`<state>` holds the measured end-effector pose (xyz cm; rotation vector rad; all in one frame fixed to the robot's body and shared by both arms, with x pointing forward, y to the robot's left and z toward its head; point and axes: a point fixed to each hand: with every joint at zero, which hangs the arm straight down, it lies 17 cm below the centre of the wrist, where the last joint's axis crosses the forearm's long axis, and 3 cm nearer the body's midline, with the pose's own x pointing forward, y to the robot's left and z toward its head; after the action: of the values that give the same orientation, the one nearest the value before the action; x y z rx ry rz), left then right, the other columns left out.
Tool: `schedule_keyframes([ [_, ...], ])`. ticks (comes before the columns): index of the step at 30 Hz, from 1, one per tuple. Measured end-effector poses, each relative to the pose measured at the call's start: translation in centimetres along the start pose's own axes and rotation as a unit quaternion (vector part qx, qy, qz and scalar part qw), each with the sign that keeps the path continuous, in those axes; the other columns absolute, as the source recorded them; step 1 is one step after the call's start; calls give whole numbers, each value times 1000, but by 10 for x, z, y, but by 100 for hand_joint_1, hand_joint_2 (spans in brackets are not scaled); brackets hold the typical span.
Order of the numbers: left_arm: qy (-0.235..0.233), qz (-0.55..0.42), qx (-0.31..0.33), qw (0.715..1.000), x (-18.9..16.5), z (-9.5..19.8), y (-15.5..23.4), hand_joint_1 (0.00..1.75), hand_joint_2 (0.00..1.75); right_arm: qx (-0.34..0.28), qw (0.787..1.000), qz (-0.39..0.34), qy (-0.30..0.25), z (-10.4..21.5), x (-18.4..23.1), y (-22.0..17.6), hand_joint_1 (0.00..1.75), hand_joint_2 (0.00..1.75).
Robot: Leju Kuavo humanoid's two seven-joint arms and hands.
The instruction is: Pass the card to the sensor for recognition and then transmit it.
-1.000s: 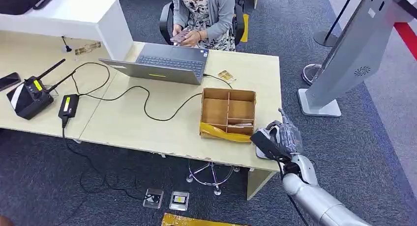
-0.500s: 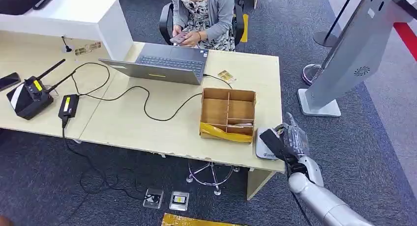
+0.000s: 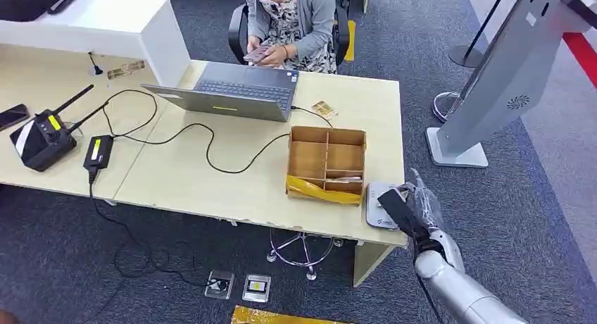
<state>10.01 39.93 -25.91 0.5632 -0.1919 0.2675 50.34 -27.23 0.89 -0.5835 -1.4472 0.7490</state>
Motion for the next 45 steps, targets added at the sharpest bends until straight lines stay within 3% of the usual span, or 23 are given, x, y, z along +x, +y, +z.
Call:
schedule_keyframes([
  [9, -14, -8, -8, 1000, 4, 0, -2, 0, 0, 2, 1000, -14, -26, -19, 31, -8, 175, 175],
  [23, -39, -12, -28, 999, 12, 4, -13, 0, 0, -46, 991, 42, -122, -77, 152, -76, 175, 175],
  [31, -37, -22, -45, 998, 10, 6, -21, 0, 0, -81, 980, 108, -144, -79, 178, -91, 175, 175],
  [45, -53, -22, -66, 996, 30, 10, -32, 0, 0, -77, 967, 181, -164, -90, 205, -101, 175, 175],
])
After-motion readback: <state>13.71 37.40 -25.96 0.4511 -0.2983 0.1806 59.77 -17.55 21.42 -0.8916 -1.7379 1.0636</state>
